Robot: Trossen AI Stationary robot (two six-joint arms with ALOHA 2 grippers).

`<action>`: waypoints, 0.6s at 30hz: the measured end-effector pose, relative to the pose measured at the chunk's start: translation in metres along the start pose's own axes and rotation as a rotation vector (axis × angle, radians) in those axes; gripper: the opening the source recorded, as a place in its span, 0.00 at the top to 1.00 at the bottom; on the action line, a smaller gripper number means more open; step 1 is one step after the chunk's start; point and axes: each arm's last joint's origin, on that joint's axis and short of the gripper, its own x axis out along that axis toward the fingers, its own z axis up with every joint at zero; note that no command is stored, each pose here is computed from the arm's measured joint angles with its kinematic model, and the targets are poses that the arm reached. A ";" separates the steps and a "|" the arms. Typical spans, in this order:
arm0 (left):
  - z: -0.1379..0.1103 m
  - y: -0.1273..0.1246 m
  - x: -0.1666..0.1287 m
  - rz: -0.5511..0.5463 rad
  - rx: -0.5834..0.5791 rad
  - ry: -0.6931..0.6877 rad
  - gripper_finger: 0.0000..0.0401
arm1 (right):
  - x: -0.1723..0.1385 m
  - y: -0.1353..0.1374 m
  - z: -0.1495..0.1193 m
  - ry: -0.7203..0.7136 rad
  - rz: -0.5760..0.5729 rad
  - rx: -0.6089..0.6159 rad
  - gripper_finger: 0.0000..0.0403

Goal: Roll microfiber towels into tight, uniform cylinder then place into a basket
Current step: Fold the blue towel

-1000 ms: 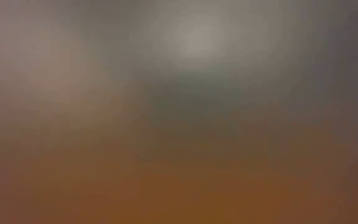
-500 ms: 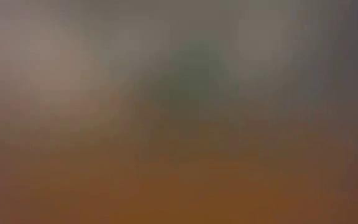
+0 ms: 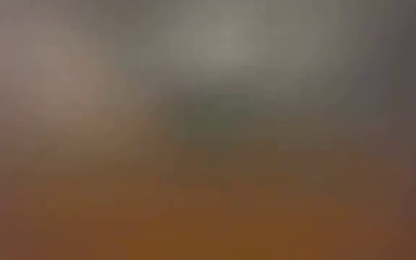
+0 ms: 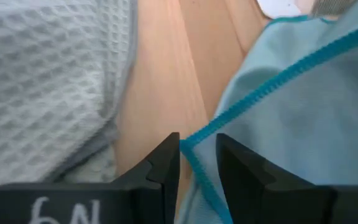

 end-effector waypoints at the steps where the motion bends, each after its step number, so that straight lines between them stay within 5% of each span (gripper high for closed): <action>1: 0.000 0.000 0.000 0.000 0.000 0.000 1.00 | 0.001 -0.001 -0.002 0.011 0.000 -0.002 0.74; 13: 0.000 0.000 0.000 0.000 0.000 0.000 1.00 | 0.010 -0.004 -0.008 0.027 0.053 0.007 0.74; 18: 0.000 0.000 0.000 0.000 0.000 0.000 1.00 | 0.010 -0.004 -0.009 0.032 0.059 0.006 0.83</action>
